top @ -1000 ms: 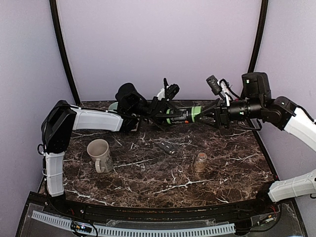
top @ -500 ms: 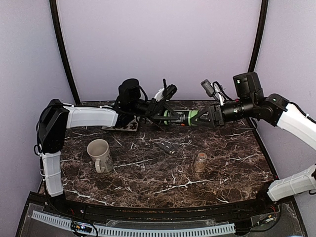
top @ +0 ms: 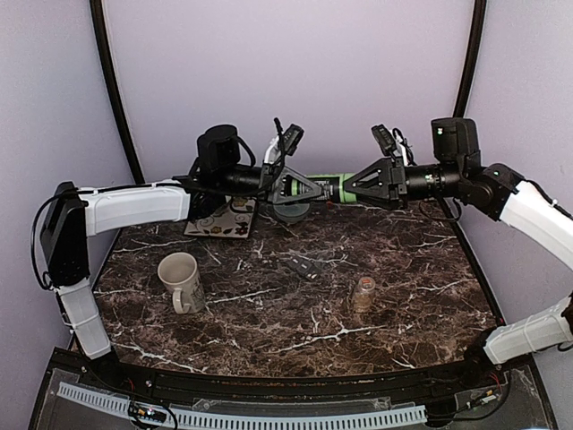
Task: Sort the pills into containers
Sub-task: Screw the lid of the pill bottle onto the pill bottle.
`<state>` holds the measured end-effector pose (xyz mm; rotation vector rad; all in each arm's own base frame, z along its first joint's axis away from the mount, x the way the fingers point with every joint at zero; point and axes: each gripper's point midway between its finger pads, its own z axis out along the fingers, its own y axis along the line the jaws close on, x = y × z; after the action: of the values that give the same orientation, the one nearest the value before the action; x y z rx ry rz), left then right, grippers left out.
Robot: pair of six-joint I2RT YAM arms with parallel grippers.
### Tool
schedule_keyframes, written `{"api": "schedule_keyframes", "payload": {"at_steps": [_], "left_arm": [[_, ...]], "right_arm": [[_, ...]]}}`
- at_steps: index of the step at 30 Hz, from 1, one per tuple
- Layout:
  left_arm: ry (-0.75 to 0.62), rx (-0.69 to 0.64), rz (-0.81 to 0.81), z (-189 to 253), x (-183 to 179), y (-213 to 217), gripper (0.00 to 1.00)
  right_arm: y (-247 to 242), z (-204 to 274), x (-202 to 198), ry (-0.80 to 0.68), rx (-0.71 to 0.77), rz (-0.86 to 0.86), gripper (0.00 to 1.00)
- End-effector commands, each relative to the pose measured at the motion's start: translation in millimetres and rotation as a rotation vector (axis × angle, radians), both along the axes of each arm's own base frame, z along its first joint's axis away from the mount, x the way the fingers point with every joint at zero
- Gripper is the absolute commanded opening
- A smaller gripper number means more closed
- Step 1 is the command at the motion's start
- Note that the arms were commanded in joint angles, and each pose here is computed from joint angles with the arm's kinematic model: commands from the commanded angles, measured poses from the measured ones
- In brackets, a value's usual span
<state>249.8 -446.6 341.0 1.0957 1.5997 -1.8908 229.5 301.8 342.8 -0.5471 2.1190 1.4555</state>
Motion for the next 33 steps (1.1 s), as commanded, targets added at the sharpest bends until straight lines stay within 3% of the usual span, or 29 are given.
{"api": "schedule_keyframes", "payload": {"at_steps": [1,15,22,33], "left_arm": [[-0.229,-0.151,0.042,52,-44,-18,0.00],[-0.515,-0.122,0.308,58,-40,-8,0.00],[-0.509,-0.124,0.330,56,-41,-4,0.00],[-0.392,-0.178,0.388,59,-31,14,0.00]], "right_arm": [[31,-23,3,0.174,0.052,0.059,0.11],[35,-35,-2,0.438,0.156,0.057,0.07],[35,-29,-1,0.446,0.167,0.047,0.08],[28,-10,2,0.369,0.189,0.019,0.42]]}}
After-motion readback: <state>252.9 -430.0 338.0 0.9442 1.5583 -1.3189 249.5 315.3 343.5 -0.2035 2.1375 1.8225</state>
